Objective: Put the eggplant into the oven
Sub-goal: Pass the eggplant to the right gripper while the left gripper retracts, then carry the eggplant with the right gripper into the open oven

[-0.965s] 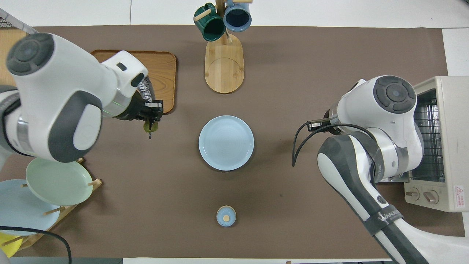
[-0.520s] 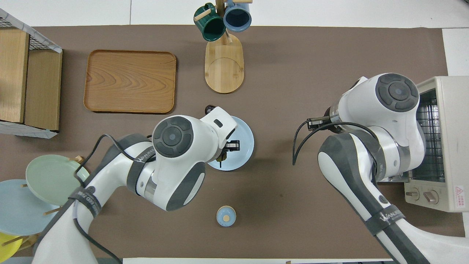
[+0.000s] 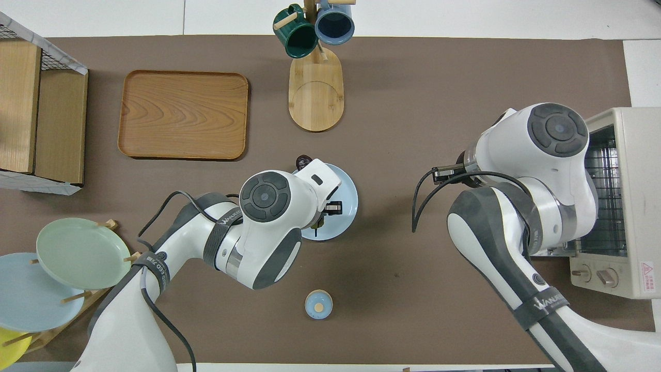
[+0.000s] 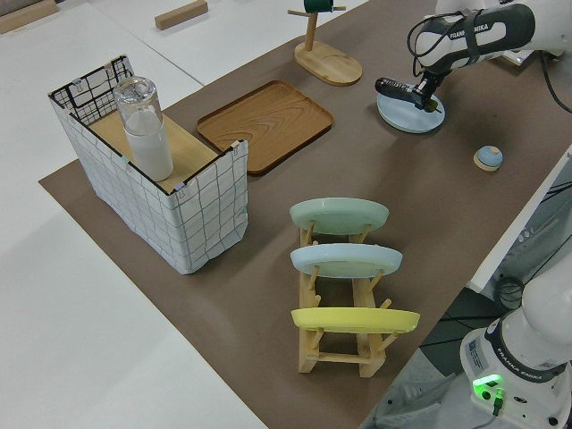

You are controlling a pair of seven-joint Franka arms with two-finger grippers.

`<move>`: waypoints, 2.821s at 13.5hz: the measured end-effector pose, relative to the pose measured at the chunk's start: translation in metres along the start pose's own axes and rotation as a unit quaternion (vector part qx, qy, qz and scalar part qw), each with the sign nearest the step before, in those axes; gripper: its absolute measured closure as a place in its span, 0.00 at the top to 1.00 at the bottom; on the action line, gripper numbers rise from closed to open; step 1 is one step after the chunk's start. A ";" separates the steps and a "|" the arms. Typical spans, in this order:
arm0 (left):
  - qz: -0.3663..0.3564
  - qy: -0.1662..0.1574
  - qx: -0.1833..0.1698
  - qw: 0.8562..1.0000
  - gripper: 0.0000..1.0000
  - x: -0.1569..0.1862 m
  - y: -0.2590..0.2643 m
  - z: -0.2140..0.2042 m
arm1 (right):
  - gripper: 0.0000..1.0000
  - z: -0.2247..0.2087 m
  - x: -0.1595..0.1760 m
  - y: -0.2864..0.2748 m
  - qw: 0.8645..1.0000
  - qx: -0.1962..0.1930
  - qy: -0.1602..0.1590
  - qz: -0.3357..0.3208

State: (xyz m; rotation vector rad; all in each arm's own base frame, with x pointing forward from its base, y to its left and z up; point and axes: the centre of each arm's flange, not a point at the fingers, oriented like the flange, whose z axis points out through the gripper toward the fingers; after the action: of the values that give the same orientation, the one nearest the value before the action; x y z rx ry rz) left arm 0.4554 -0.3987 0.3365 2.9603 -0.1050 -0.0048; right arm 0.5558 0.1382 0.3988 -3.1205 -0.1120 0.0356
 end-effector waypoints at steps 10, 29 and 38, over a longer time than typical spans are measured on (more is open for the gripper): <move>-0.057 0.009 0.000 0.998 1.00 0.127 -0.216 -0.181 | 0.60 -0.038 -0.024 -0.165 0.999 0.021 0.041 -0.022; 0.012 -0.011 0.101 0.995 1.00 0.086 -0.294 -0.288 | 0.37 0.108 -0.080 -0.375 0.985 -0.010 0.121 -0.125; 0.013 -0.007 0.102 0.995 1.00 0.060 -0.288 -0.315 | 0.03 0.104 -0.084 -0.357 0.977 -0.067 0.130 -0.152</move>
State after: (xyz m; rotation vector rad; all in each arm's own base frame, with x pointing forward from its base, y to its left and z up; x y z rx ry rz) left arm 0.5388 -0.0644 0.5951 3.1637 -0.1563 -0.0124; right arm 0.4440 0.4896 0.3036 -3.1617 -0.6068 -0.3978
